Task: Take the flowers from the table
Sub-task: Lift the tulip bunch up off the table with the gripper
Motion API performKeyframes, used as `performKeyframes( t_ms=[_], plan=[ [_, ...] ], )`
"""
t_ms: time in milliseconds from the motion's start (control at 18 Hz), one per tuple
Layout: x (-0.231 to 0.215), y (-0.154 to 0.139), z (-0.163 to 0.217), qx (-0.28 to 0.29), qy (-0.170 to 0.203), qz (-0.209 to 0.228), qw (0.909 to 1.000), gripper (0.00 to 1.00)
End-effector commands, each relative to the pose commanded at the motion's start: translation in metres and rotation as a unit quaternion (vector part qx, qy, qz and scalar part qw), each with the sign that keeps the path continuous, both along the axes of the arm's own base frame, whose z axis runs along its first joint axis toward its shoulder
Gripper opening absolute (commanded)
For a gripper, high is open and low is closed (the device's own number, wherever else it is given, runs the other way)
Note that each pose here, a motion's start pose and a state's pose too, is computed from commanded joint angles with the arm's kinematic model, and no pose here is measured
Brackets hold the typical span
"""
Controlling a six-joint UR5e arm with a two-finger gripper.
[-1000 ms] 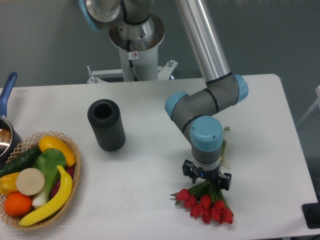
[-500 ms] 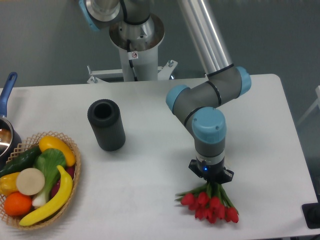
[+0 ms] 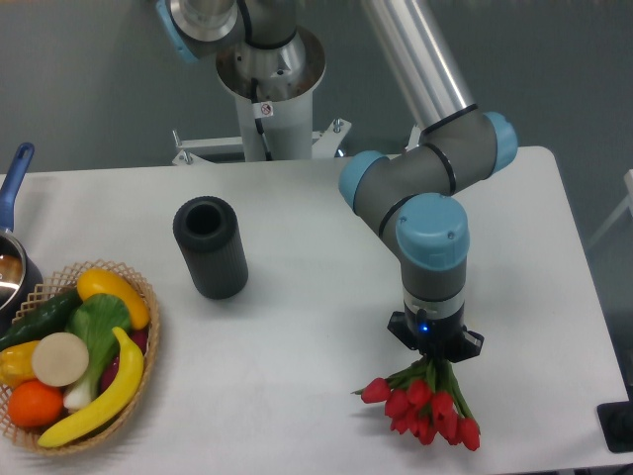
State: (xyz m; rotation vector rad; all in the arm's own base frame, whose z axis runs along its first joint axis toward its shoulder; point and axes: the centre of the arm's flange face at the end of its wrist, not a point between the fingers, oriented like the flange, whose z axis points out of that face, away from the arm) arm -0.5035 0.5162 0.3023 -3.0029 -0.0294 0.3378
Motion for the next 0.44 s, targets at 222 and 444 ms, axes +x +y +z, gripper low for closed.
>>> performKeyframes(
  t_ms=[222,444],
  plan=[
    [-0.004,-0.005,0.021,-0.020,-0.031,0.004,0.9993,0.00],
    [-0.006,-0.004,0.028,-0.022,-0.036,0.003,0.9991,0.00]
  ],
)
